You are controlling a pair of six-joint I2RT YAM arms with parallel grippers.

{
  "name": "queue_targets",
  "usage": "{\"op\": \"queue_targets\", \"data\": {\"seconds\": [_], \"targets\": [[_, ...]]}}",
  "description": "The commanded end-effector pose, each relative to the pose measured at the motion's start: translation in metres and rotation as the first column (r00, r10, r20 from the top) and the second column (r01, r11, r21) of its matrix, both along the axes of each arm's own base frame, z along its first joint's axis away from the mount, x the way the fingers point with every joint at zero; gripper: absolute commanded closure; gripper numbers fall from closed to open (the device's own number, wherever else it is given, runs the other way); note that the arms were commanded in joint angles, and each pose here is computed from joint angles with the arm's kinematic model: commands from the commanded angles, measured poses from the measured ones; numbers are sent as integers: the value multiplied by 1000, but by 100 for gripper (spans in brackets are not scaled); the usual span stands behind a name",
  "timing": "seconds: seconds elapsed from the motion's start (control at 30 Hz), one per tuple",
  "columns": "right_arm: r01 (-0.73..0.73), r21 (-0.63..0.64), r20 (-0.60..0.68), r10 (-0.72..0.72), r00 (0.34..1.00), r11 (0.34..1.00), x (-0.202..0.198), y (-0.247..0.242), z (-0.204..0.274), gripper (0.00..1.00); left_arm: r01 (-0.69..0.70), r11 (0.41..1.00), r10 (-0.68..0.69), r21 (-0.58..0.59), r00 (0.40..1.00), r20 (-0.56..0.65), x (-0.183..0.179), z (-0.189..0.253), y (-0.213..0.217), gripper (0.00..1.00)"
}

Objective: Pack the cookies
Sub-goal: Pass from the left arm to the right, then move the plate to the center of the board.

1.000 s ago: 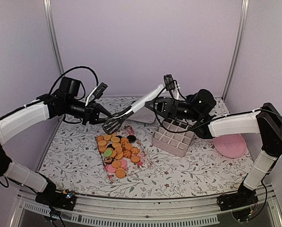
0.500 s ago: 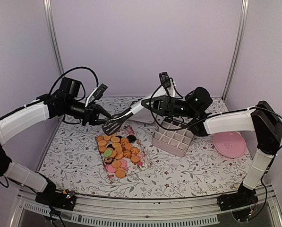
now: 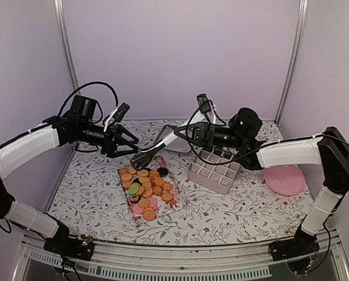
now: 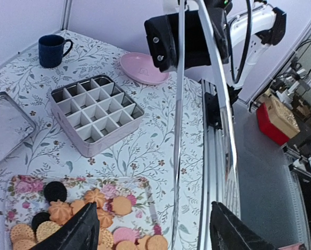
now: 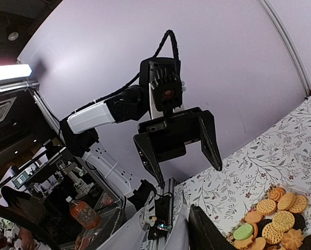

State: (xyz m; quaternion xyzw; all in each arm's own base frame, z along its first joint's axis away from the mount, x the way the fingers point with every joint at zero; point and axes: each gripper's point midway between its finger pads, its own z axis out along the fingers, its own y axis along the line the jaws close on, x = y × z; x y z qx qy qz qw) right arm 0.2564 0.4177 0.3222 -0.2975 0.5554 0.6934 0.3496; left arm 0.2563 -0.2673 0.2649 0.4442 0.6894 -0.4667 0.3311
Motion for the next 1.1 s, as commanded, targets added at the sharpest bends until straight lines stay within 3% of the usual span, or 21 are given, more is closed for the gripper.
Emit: {"op": "queue_targets", "data": {"seconds": [0.0,0.1,0.27,0.43,0.57,0.8,1.07], "targets": [[132,-33,57,-130,990,991,8,-10,8,61,-122,990,117,75,990,74,26,-14,29,23],[191,-75,70,-186,980,979,15,-13,0,61,-209,962,195,178,977,91,46,-47,53,23],[288,-161,97,-275,956,944,27,-11,-19,61,-335,866,309,371,942,131,76,-116,108,27],[355,-241,138,-331,934,903,39,-2,-40,61,-383,740,312,553,924,222,78,-180,154,31],[418,-294,174,-382,908,860,57,2,-61,61,-399,663,312,633,916,251,77,-223,169,33],[455,-349,212,-404,890,819,77,11,-84,61,-399,590,302,702,915,266,88,-258,161,38],[466,-410,248,-396,884,784,90,20,-112,61,-394,602,295,694,918,265,96,-261,147,39]]}}
